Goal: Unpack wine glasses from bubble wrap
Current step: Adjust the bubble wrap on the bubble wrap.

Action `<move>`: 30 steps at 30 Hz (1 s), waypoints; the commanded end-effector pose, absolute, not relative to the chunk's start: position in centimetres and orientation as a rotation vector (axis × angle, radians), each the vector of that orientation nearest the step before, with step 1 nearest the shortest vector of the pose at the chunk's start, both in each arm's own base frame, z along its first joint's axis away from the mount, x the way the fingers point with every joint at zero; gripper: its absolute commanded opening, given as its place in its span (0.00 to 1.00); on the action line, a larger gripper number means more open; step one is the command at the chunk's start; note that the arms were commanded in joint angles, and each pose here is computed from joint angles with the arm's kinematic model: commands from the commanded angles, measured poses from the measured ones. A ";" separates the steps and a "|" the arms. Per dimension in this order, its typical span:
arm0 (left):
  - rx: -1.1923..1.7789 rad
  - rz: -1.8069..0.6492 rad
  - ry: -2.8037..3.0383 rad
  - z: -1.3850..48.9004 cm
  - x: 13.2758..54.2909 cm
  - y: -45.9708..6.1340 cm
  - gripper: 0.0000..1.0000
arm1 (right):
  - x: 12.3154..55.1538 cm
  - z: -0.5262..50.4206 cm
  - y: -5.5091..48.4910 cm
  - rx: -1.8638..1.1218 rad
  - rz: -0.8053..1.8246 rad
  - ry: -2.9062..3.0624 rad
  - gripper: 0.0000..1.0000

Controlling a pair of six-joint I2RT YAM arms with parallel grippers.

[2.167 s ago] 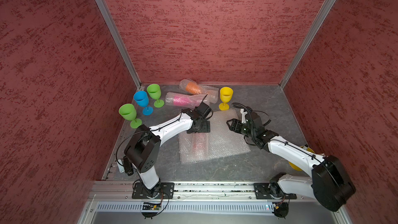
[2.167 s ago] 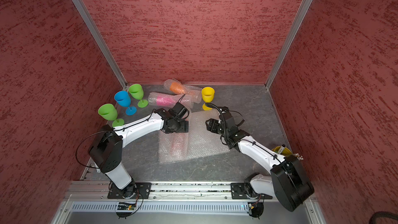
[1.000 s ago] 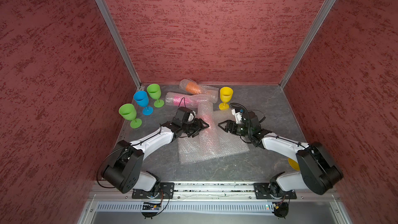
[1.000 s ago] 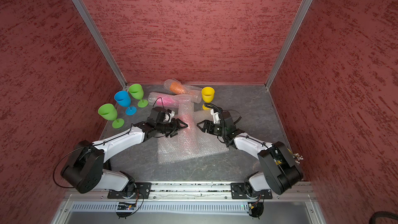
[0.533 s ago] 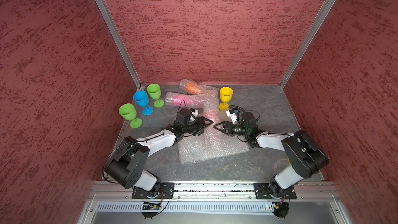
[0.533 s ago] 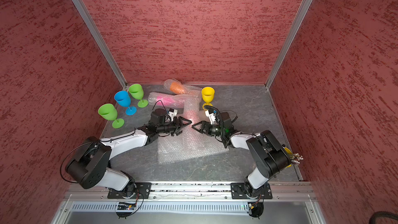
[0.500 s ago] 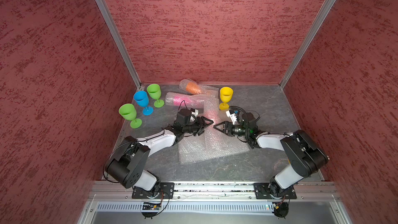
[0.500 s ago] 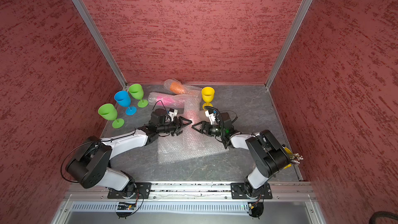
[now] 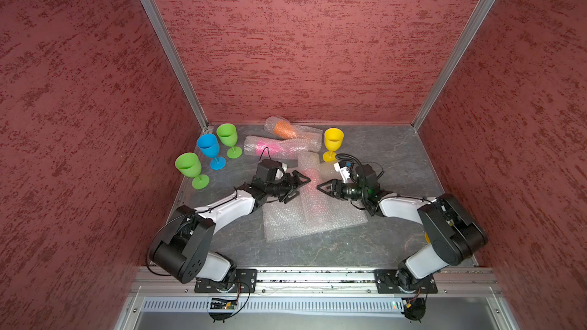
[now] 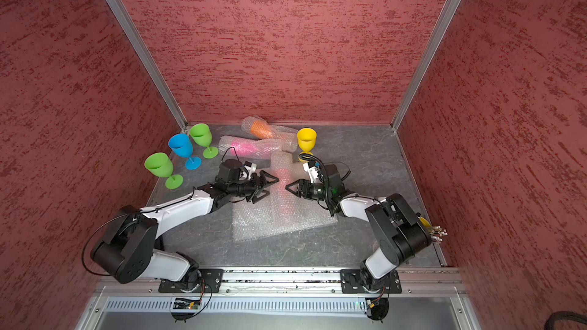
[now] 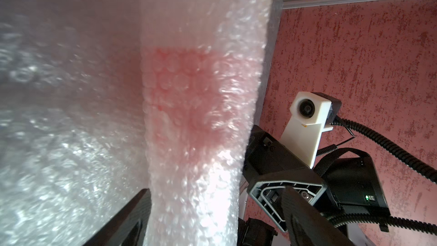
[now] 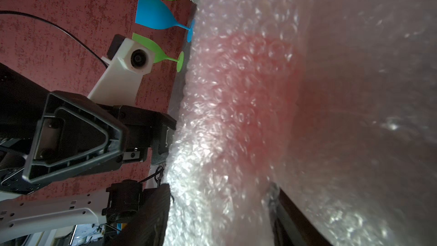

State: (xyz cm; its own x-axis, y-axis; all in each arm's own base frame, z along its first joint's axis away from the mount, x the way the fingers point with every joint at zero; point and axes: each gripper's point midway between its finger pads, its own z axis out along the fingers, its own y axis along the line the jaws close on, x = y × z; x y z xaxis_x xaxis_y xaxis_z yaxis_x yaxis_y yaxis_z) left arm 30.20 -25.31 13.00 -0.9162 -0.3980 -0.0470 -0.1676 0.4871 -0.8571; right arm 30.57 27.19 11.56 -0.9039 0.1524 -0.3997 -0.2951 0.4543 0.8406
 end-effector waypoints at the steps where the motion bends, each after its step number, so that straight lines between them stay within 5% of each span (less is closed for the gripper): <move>1: -0.480 -1.253 2.532 13.0 30.2 -23.2 0.88 | 31.5 11.4 26.7 -0.139 1.347 2.323 0.65; 8: -0.387 -0.895 2.593 14.4 29.3 -19.1 0.88 | 29.0 12.4 30.8 -0.390 1.456 2.350 0.65; 12: -0.367 -0.813 2.619 15.1 28.5 -18.0 0.86 | 26.6 17.6 32.8 -0.532 1.614 2.156 0.66; 16: -0.364 -0.812 2.641 15.0 27.9 -17.9 0.85 | 28.9 17.9 30.4 -0.415 1.428 2.161 0.66; 18: -0.363 -0.811 2.661 14.5 27.6 -18.0 0.84 | 30.6 15.8 28.4 -0.294 1.309 2.234 0.58; 21: -0.366 -0.821 2.682 13.7 27.3 -18.3 0.83 | 32.6 11.2 26.0 -0.175 1.039 2.388 0.28; 26: -0.359 -0.833 2.690 13.2 27.0 -18.6 0.81 | 32.1 7.2 27.2 -0.202 0.974 2.515 0.15; 30: -0.346 -0.807 2.690 13.6 27.0 -18.4 0.81 | 31.0 7.2 29.3 -0.284 0.999 2.526 0.15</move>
